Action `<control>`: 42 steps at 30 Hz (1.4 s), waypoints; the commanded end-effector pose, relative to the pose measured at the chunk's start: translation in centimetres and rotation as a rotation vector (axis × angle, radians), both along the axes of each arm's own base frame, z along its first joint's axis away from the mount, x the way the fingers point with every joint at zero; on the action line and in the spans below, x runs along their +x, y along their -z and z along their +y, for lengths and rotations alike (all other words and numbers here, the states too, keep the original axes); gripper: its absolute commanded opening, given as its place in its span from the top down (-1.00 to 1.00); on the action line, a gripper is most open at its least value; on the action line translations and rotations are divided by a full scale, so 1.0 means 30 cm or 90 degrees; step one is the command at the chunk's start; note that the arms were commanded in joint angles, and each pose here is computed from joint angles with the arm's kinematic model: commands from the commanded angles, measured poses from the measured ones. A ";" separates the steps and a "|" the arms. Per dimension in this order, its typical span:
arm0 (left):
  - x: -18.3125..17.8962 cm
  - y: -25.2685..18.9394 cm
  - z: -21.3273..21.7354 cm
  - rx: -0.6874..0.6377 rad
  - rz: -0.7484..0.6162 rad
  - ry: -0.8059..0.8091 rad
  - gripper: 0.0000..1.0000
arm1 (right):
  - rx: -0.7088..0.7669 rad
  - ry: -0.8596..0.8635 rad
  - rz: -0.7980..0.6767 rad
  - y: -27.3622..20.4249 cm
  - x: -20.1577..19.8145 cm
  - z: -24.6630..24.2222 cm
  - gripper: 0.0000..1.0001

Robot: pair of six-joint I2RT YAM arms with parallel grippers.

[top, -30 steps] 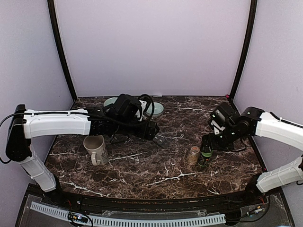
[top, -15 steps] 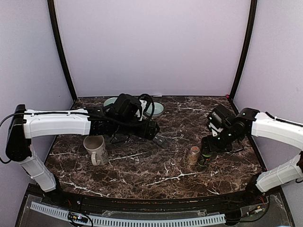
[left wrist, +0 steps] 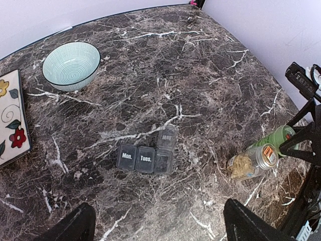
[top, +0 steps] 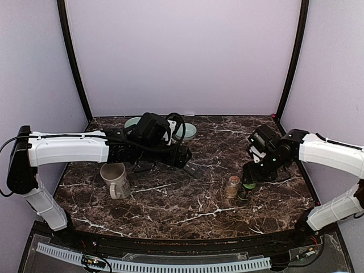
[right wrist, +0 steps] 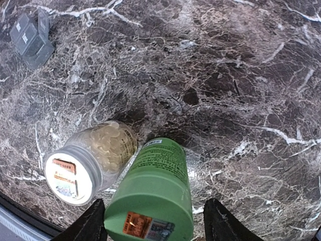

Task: Sort the pills into containers
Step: Pick up the pill bottle from the center of the board, then hold the pill bottle.

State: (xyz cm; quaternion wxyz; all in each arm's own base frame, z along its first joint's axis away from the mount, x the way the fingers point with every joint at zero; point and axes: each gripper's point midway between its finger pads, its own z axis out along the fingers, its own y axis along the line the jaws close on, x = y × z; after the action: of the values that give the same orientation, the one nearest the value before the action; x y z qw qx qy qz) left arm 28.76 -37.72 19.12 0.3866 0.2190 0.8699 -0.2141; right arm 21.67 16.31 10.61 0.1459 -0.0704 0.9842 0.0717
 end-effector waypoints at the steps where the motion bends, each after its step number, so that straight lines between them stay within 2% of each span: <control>1: 0.005 -0.032 -0.006 -0.007 -0.021 0.003 -0.83 | 0.020 -0.018 -0.001 -0.007 0.022 0.031 -0.29; 5: 0.007 -0.033 -0.009 -0.005 -0.023 0.006 -0.83 | 0.016 -0.023 0.005 0.001 0.024 0.032 -0.12; 9: 0.010 -0.031 -0.012 -0.001 -0.026 0.007 -0.83 | 0.016 -0.026 0.014 -0.001 0.025 0.030 0.40; 13: 0.011 -0.027 -0.017 0.003 -0.026 0.013 -0.84 | 0.009 -0.023 0.006 -0.033 0.030 0.022 0.60; 19: 0.008 -0.060 -0.034 -0.037 -0.002 0.030 -0.97 | 0.029 -0.009 -0.058 -0.180 0.060 0.017 0.70; 26: -0.011 -0.160 -0.045 -0.247 0.100 0.096 -0.98 | 0.133 -0.005 -0.155 -0.414 0.093 0.077 0.84; 31: -0.033 -0.202 -0.050 -0.301 0.133 0.133 -0.98 | 0.182 -0.006 -0.201 -0.519 0.111 0.124 0.88; 42: -0.120 -0.284 -0.085 -0.409 0.189 0.236 -0.98 | 0.433 -0.086 -0.229 -0.666 0.123 0.369 0.93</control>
State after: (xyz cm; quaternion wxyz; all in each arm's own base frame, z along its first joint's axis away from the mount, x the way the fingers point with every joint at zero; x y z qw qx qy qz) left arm 26.85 -40.35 24.46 0.2718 0.1950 0.7917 -0.5112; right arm 24.87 23.65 26.96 0.3003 -0.0806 0.9067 0.2849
